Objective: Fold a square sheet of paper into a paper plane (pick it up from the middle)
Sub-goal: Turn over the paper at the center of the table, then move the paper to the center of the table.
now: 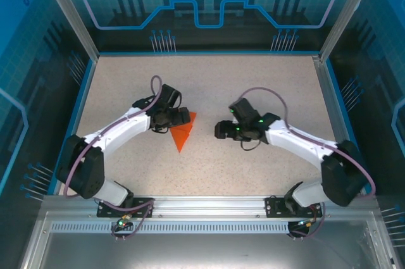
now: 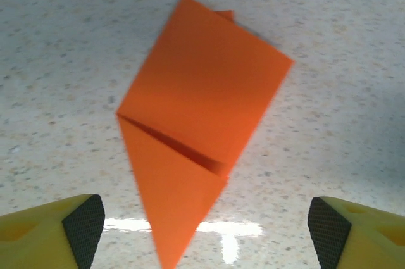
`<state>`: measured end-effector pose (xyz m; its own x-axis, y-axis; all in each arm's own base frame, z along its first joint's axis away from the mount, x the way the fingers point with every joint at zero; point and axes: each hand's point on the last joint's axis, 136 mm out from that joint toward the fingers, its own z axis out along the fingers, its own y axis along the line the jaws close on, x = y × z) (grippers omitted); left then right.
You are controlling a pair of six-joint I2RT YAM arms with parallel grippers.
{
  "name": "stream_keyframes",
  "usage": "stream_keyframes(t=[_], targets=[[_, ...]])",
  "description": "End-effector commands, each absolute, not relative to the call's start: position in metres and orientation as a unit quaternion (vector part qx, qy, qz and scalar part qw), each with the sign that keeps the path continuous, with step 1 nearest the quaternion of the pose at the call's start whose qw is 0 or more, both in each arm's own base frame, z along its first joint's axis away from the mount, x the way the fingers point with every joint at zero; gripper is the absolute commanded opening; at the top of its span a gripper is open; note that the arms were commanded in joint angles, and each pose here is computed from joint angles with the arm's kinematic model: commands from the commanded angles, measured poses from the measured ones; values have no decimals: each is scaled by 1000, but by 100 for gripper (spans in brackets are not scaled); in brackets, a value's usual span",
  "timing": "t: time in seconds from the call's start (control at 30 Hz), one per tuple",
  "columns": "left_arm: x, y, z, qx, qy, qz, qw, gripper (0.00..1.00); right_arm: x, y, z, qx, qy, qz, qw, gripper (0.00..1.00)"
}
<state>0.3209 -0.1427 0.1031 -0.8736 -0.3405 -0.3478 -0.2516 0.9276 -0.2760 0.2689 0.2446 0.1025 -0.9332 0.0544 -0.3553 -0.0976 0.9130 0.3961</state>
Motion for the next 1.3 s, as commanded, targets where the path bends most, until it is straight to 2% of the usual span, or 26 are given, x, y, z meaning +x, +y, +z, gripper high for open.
stream_keyframes(t=[0.0,0.1,0.2,0.3,0.5,0.83,1.13,1.27], targets=[[312,-123,94,-192,955,-127,187,89,277,301,112,-31,952,238,192,65],[303,-96,87,-230,948,-119,185,92,274,349,104,-53,950,253,177,50],[294,-72,83,-264,939,-115,186,94,273,388,91,-64,951,261,154,39],[285,-54,79,-287,933,-110,188,97,270,417,77,-76,951,272,129,34],[270,-36,72,-308,927,-106,186,98,271,446,46,-95,955,265,91,32],[269,-41,70,-303,928,-124,179,99,267,413,9,-155,964,208,52,32],[271,-53,72,-280,930,-156,179,98,219,328,-11,-294,940,169,-48,33],[273,-63,73,-280,927,-183,168,99,213,299,-1,-303,936,174,-46,33]])
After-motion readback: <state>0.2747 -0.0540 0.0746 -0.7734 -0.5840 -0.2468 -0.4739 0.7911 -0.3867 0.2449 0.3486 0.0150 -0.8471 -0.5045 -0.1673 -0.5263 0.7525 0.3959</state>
